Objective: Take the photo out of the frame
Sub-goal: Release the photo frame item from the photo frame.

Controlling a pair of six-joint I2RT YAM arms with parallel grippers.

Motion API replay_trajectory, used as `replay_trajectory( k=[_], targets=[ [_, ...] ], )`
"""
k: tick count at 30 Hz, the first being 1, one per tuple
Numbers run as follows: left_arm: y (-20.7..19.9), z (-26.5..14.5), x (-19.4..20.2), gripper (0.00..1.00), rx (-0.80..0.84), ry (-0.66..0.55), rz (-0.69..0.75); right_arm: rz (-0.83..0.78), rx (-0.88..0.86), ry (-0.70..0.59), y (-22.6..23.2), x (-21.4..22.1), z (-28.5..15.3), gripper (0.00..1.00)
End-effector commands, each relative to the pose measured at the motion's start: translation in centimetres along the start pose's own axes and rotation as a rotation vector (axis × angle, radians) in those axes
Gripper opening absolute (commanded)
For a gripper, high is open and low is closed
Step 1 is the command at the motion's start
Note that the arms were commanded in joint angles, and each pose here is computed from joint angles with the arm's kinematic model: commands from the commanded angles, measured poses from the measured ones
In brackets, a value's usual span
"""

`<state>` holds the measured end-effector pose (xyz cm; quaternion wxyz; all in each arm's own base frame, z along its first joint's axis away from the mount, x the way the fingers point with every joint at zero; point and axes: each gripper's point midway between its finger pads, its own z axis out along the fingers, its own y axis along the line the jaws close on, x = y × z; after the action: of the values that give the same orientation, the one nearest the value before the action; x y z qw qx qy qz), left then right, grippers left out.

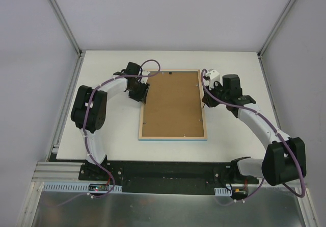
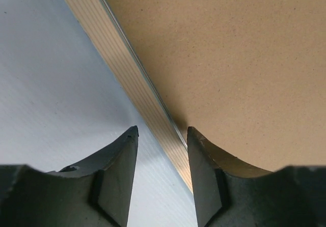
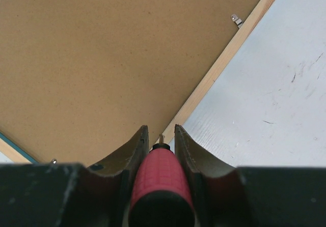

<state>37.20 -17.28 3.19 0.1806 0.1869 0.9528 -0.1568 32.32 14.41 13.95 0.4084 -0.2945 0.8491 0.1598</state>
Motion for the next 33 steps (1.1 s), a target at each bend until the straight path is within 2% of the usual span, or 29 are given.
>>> replay_trajectory(
  k=[1, 5, 10, 20, 26, 33],
  targets=[
    [-0.4, 0.6, 0.2, 0.41, 0.038, 0.010, 0.001, -0.017, -0.009, -0.038, -0.1, -1.0, 0.6, 0.01],
    [-0.9, 0.9, -0.2, 0.36, 0.084, 0.014, -0.002, -0.013, -0.008, -0.029, -0.2, -0.8, 0.9, 0.01],
    [0.2, 0.9, -0.6, 0.17, 0.007, 0.017, -0.052, -0.014, -0.001, -0.031, -0.3, -0.7, 0.8, 0.01],
    [0.8, 1.1, 0.4, 0.16, -0.039, 0.044, -0.108, -0.008, -0.009, -0.011, -0.2, 0.0, 1.4, 0.01],
    [0.8, 0.9, 0.8, 0.16, -0.045, 0.047, -0.136, -0.004, -0.130, 0.019, 2.0, 0.4, 1.0, 0.01],
    [0.8, 1.1, 1.2, 0.13, -0.047, 0.060, -0.167, -0.047, -0.173, 0.083, 2.5, 1.4, 0.6, 0.01]
  ],
)
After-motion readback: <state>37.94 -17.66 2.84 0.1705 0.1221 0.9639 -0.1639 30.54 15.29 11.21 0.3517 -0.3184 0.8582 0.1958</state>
